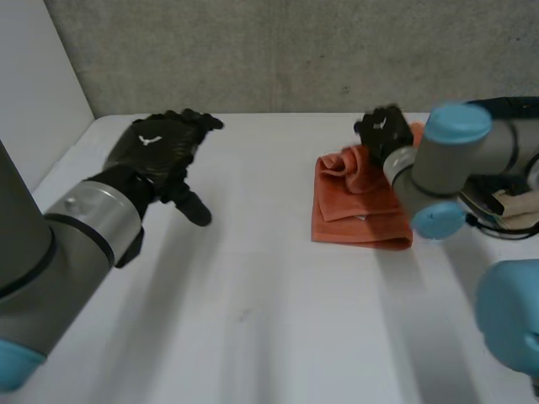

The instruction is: Fold the laundry.

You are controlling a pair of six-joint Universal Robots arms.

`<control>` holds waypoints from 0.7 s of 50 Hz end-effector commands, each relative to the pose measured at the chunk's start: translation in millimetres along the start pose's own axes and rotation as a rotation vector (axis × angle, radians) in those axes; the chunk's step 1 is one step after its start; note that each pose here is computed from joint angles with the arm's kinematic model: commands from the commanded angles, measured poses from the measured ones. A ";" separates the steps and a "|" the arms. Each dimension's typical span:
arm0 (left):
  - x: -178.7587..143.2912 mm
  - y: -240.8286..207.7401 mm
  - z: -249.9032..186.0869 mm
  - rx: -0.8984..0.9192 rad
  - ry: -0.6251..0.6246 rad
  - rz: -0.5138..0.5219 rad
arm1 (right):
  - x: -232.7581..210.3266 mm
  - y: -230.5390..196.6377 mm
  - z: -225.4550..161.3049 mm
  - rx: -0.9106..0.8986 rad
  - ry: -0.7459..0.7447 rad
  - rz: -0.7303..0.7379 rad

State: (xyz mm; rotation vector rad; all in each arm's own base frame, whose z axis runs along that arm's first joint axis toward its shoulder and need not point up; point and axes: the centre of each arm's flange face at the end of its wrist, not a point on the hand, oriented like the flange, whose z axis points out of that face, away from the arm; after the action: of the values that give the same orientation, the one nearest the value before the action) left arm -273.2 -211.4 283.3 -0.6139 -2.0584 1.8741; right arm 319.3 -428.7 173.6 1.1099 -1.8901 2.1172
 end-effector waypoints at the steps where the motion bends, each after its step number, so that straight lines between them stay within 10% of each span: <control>1: -35.1 -2.4 18.7 0.005 -0.095 -0.005 | 28.7 -103.8 -58.7 0.174 -0.074 0.213; 16: -68.3 -16.8 31.8 0.050 -0.163 -0.013 | 65.8 -170.6 -132.2 0.297 -0.222 0.707; 35: -24.2 38.4 37.6 -0.135 0.030 -0.010 | 36.7 -14.6 -129.2 -0.156 -0.377 0.493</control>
State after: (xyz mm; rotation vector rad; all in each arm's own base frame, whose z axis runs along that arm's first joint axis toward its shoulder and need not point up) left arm -250.6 -260.7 268.4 -0.5633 -2.1409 1.8496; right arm 252.2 -323.7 238.8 0.9776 -2.7525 2.1633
